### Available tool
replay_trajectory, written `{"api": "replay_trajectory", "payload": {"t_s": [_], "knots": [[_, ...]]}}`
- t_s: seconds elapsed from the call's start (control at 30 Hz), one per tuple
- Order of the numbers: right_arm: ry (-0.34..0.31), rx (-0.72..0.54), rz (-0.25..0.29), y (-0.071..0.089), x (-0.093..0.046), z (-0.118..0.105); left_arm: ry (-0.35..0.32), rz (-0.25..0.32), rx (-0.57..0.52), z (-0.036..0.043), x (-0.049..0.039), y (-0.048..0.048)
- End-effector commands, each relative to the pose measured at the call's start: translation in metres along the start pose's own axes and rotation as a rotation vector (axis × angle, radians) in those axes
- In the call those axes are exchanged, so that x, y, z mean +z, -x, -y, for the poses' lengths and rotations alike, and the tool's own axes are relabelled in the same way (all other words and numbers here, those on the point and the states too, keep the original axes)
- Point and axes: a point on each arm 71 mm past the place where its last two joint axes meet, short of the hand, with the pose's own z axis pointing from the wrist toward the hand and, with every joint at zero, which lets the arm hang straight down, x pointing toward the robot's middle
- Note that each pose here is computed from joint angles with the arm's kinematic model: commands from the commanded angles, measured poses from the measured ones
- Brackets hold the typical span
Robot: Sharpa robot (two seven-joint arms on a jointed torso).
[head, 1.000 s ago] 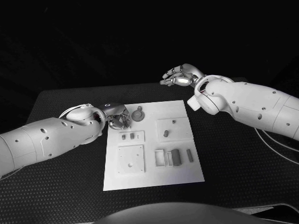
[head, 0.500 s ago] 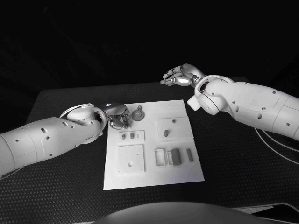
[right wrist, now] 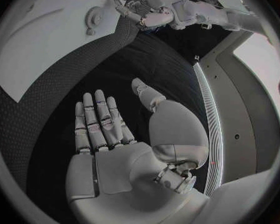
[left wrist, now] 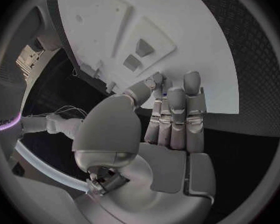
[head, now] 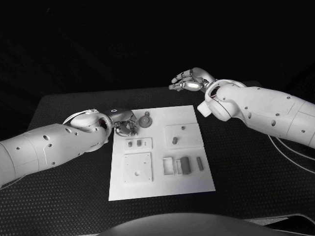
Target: Assemble the parts on the task board
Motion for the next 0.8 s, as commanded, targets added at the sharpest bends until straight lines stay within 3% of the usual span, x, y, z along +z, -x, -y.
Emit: {"api": "replay_trajectory", "payload": {"t_s": [0.03, 0.3, 0.8], "knots": [[0.007, 0.001, -0.01, -0.001, 0.0, 0.0, -0.012, -0.002, -0.001, 0.0, -0.0007, -0.0008], [0.006, 0.001, -0.011, -0.001, 0.0, 0.0, -0.019, 0.046, 0.003, -0.0056, -0.0056, 0.0029], [0.003, 0.001, -0.01, -0.001, -0.001, 0.002, -0.032, 0.143, -0.122, -0.0098, -0.0138, 0.0096]]}}
